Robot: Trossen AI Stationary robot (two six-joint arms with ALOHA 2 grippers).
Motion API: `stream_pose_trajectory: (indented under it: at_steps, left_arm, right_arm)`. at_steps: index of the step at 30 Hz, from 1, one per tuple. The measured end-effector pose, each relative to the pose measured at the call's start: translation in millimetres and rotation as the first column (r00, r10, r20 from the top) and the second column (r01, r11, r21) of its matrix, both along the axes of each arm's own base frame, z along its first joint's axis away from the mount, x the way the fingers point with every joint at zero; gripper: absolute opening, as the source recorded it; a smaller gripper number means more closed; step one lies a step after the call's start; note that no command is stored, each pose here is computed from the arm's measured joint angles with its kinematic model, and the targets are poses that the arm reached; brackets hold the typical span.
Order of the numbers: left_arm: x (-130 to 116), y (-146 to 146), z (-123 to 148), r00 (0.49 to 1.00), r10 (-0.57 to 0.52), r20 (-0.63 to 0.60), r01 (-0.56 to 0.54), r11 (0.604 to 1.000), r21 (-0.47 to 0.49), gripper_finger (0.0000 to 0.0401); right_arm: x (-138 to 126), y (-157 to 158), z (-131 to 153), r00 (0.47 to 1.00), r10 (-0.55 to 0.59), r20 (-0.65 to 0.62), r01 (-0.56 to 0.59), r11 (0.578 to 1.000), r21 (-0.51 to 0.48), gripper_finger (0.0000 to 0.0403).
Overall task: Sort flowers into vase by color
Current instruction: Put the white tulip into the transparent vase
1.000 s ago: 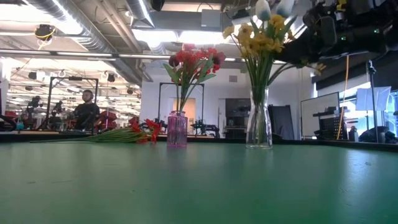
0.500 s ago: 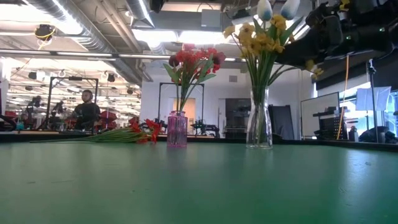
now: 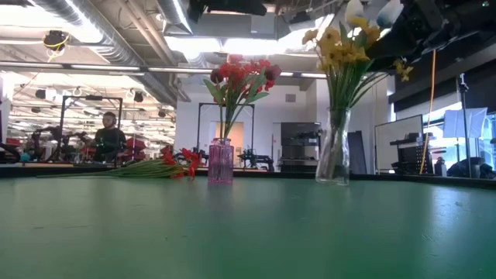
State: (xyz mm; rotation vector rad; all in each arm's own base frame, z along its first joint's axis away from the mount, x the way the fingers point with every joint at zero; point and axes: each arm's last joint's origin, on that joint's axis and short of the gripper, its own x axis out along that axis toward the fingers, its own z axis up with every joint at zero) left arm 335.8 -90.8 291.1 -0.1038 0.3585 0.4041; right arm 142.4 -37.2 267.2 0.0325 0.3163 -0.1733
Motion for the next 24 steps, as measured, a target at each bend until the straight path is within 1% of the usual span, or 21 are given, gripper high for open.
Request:
stream_pose_trajectory:
  at_steps: [4, 12, 20, 24]
  left_arm:
    - [0, 3, 1, 1.000, 0.008, 0.002, -0.008, 1.000, -0.003, 0.0118]
    - [0, 2, 1, 1.000, 0.007, 0.002, -0.007, 1.000, -0.004, 0.0118]
    - [-1, 3, -1, 1.000, 0.008, -0.020, -0.008, 1.000, 0.002, 0.0118]
    - [-1, 3, -2, 1.000, 0.014, -0.020, -0.014, 1.000, -0.010, 0.0118]
  right_arm:
    - [4, -2, -1, 0.999, -0.037, -0.001, 0.037, 0.999, -0.018, 0.0255]
    - [17, -6, -6, 0.999, -0.044, -0.025, 0.043, 0.999, -0.017, 0.0255]
    - [14, -6, -3, 0.999, -0.054, -0.006, 0.054, 0.998, -0.029, 0.0255]
    - [11, -5, -4, 0.998, -0.054, -0.020, 0.054, 0.998, -0.025, 0.0255]
